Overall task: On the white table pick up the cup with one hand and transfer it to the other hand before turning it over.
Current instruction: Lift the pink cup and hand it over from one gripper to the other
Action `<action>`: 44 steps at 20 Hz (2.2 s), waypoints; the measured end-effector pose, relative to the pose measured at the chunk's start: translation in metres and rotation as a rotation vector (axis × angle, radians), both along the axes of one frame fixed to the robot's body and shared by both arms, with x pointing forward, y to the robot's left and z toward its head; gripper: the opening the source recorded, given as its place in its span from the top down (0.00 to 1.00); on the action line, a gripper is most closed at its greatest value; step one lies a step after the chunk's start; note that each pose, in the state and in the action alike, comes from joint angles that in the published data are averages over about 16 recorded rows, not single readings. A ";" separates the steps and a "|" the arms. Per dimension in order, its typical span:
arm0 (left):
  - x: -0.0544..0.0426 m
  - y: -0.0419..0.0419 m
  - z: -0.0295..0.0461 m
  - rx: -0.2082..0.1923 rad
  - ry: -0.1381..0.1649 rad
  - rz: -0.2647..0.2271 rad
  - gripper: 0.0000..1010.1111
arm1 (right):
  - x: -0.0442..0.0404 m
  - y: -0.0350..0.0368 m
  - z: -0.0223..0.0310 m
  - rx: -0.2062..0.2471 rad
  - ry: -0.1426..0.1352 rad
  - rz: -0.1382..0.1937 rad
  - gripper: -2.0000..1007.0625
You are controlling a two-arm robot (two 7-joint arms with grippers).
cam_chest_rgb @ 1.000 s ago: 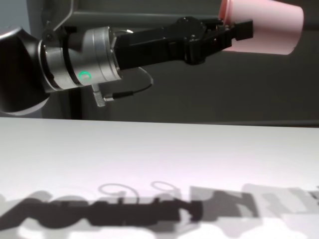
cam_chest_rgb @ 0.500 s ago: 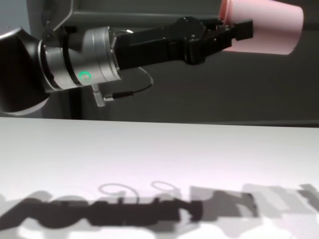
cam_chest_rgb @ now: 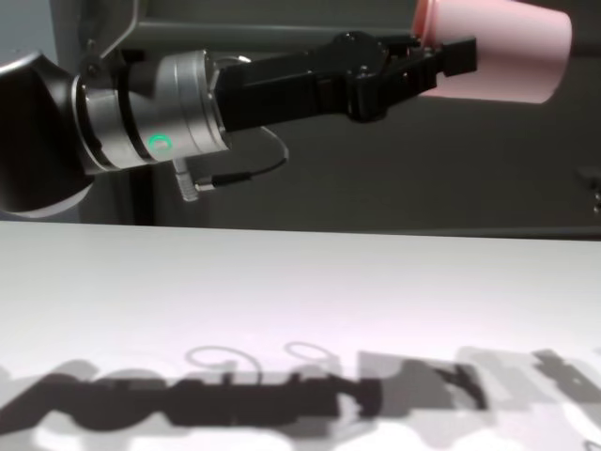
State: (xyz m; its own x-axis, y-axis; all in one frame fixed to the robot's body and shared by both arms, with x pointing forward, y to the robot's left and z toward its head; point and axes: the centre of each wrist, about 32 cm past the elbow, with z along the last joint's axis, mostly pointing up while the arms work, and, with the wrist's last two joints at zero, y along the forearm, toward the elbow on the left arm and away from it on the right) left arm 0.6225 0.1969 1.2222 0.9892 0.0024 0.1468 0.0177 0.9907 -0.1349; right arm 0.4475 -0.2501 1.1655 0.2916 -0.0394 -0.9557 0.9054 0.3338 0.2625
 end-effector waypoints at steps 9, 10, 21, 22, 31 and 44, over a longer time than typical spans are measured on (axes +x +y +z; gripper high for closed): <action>0.0000 0.0000 0.0000 0.000 0.000 0.000 0.95 | -0.0005 0.0023 -0.0007 0.094 -0.043 0.076 0.00; 0.0000 0.0000 0.0000 0.000 0.000 0.000 0.95 | -0.0007 0.0029 -0.0009 0.103 -0.047 0.082 0.00; 0.0000 0.0000 0.0000 0.000 0.000 0.000 0.95 | -0.0008 0.0120 -0.0029 0.150 -0.064 0.126 0.01; 0.0000 0.0000 0.0000 0.000 0.000 0.000 0.95 | -0.0006 0.0129 -0.0031 0.153 -0.064 0.129 0.01; 0.0000 0.0000 0.0000 0.000 0.000 0.000 0.95 | 0.0008 0.0203 -0.0038 0.185 -0.072 0.162 0.01; 0.0000 0.0000 0.0000 0.000 0.000 0.000 0.95 | 0.0017 0.0267 -0.0029 0.200 -0.087 0.200 0.00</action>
State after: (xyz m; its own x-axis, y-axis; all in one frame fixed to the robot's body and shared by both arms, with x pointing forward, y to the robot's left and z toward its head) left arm 0.6225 0.1969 1.2222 0.9892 0.0024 0.1468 0.0177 0.9907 -0.1349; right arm 0.4492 -0.2234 1.1626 0.3558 0.2136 -0.9098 0.7982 0.4369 0.4147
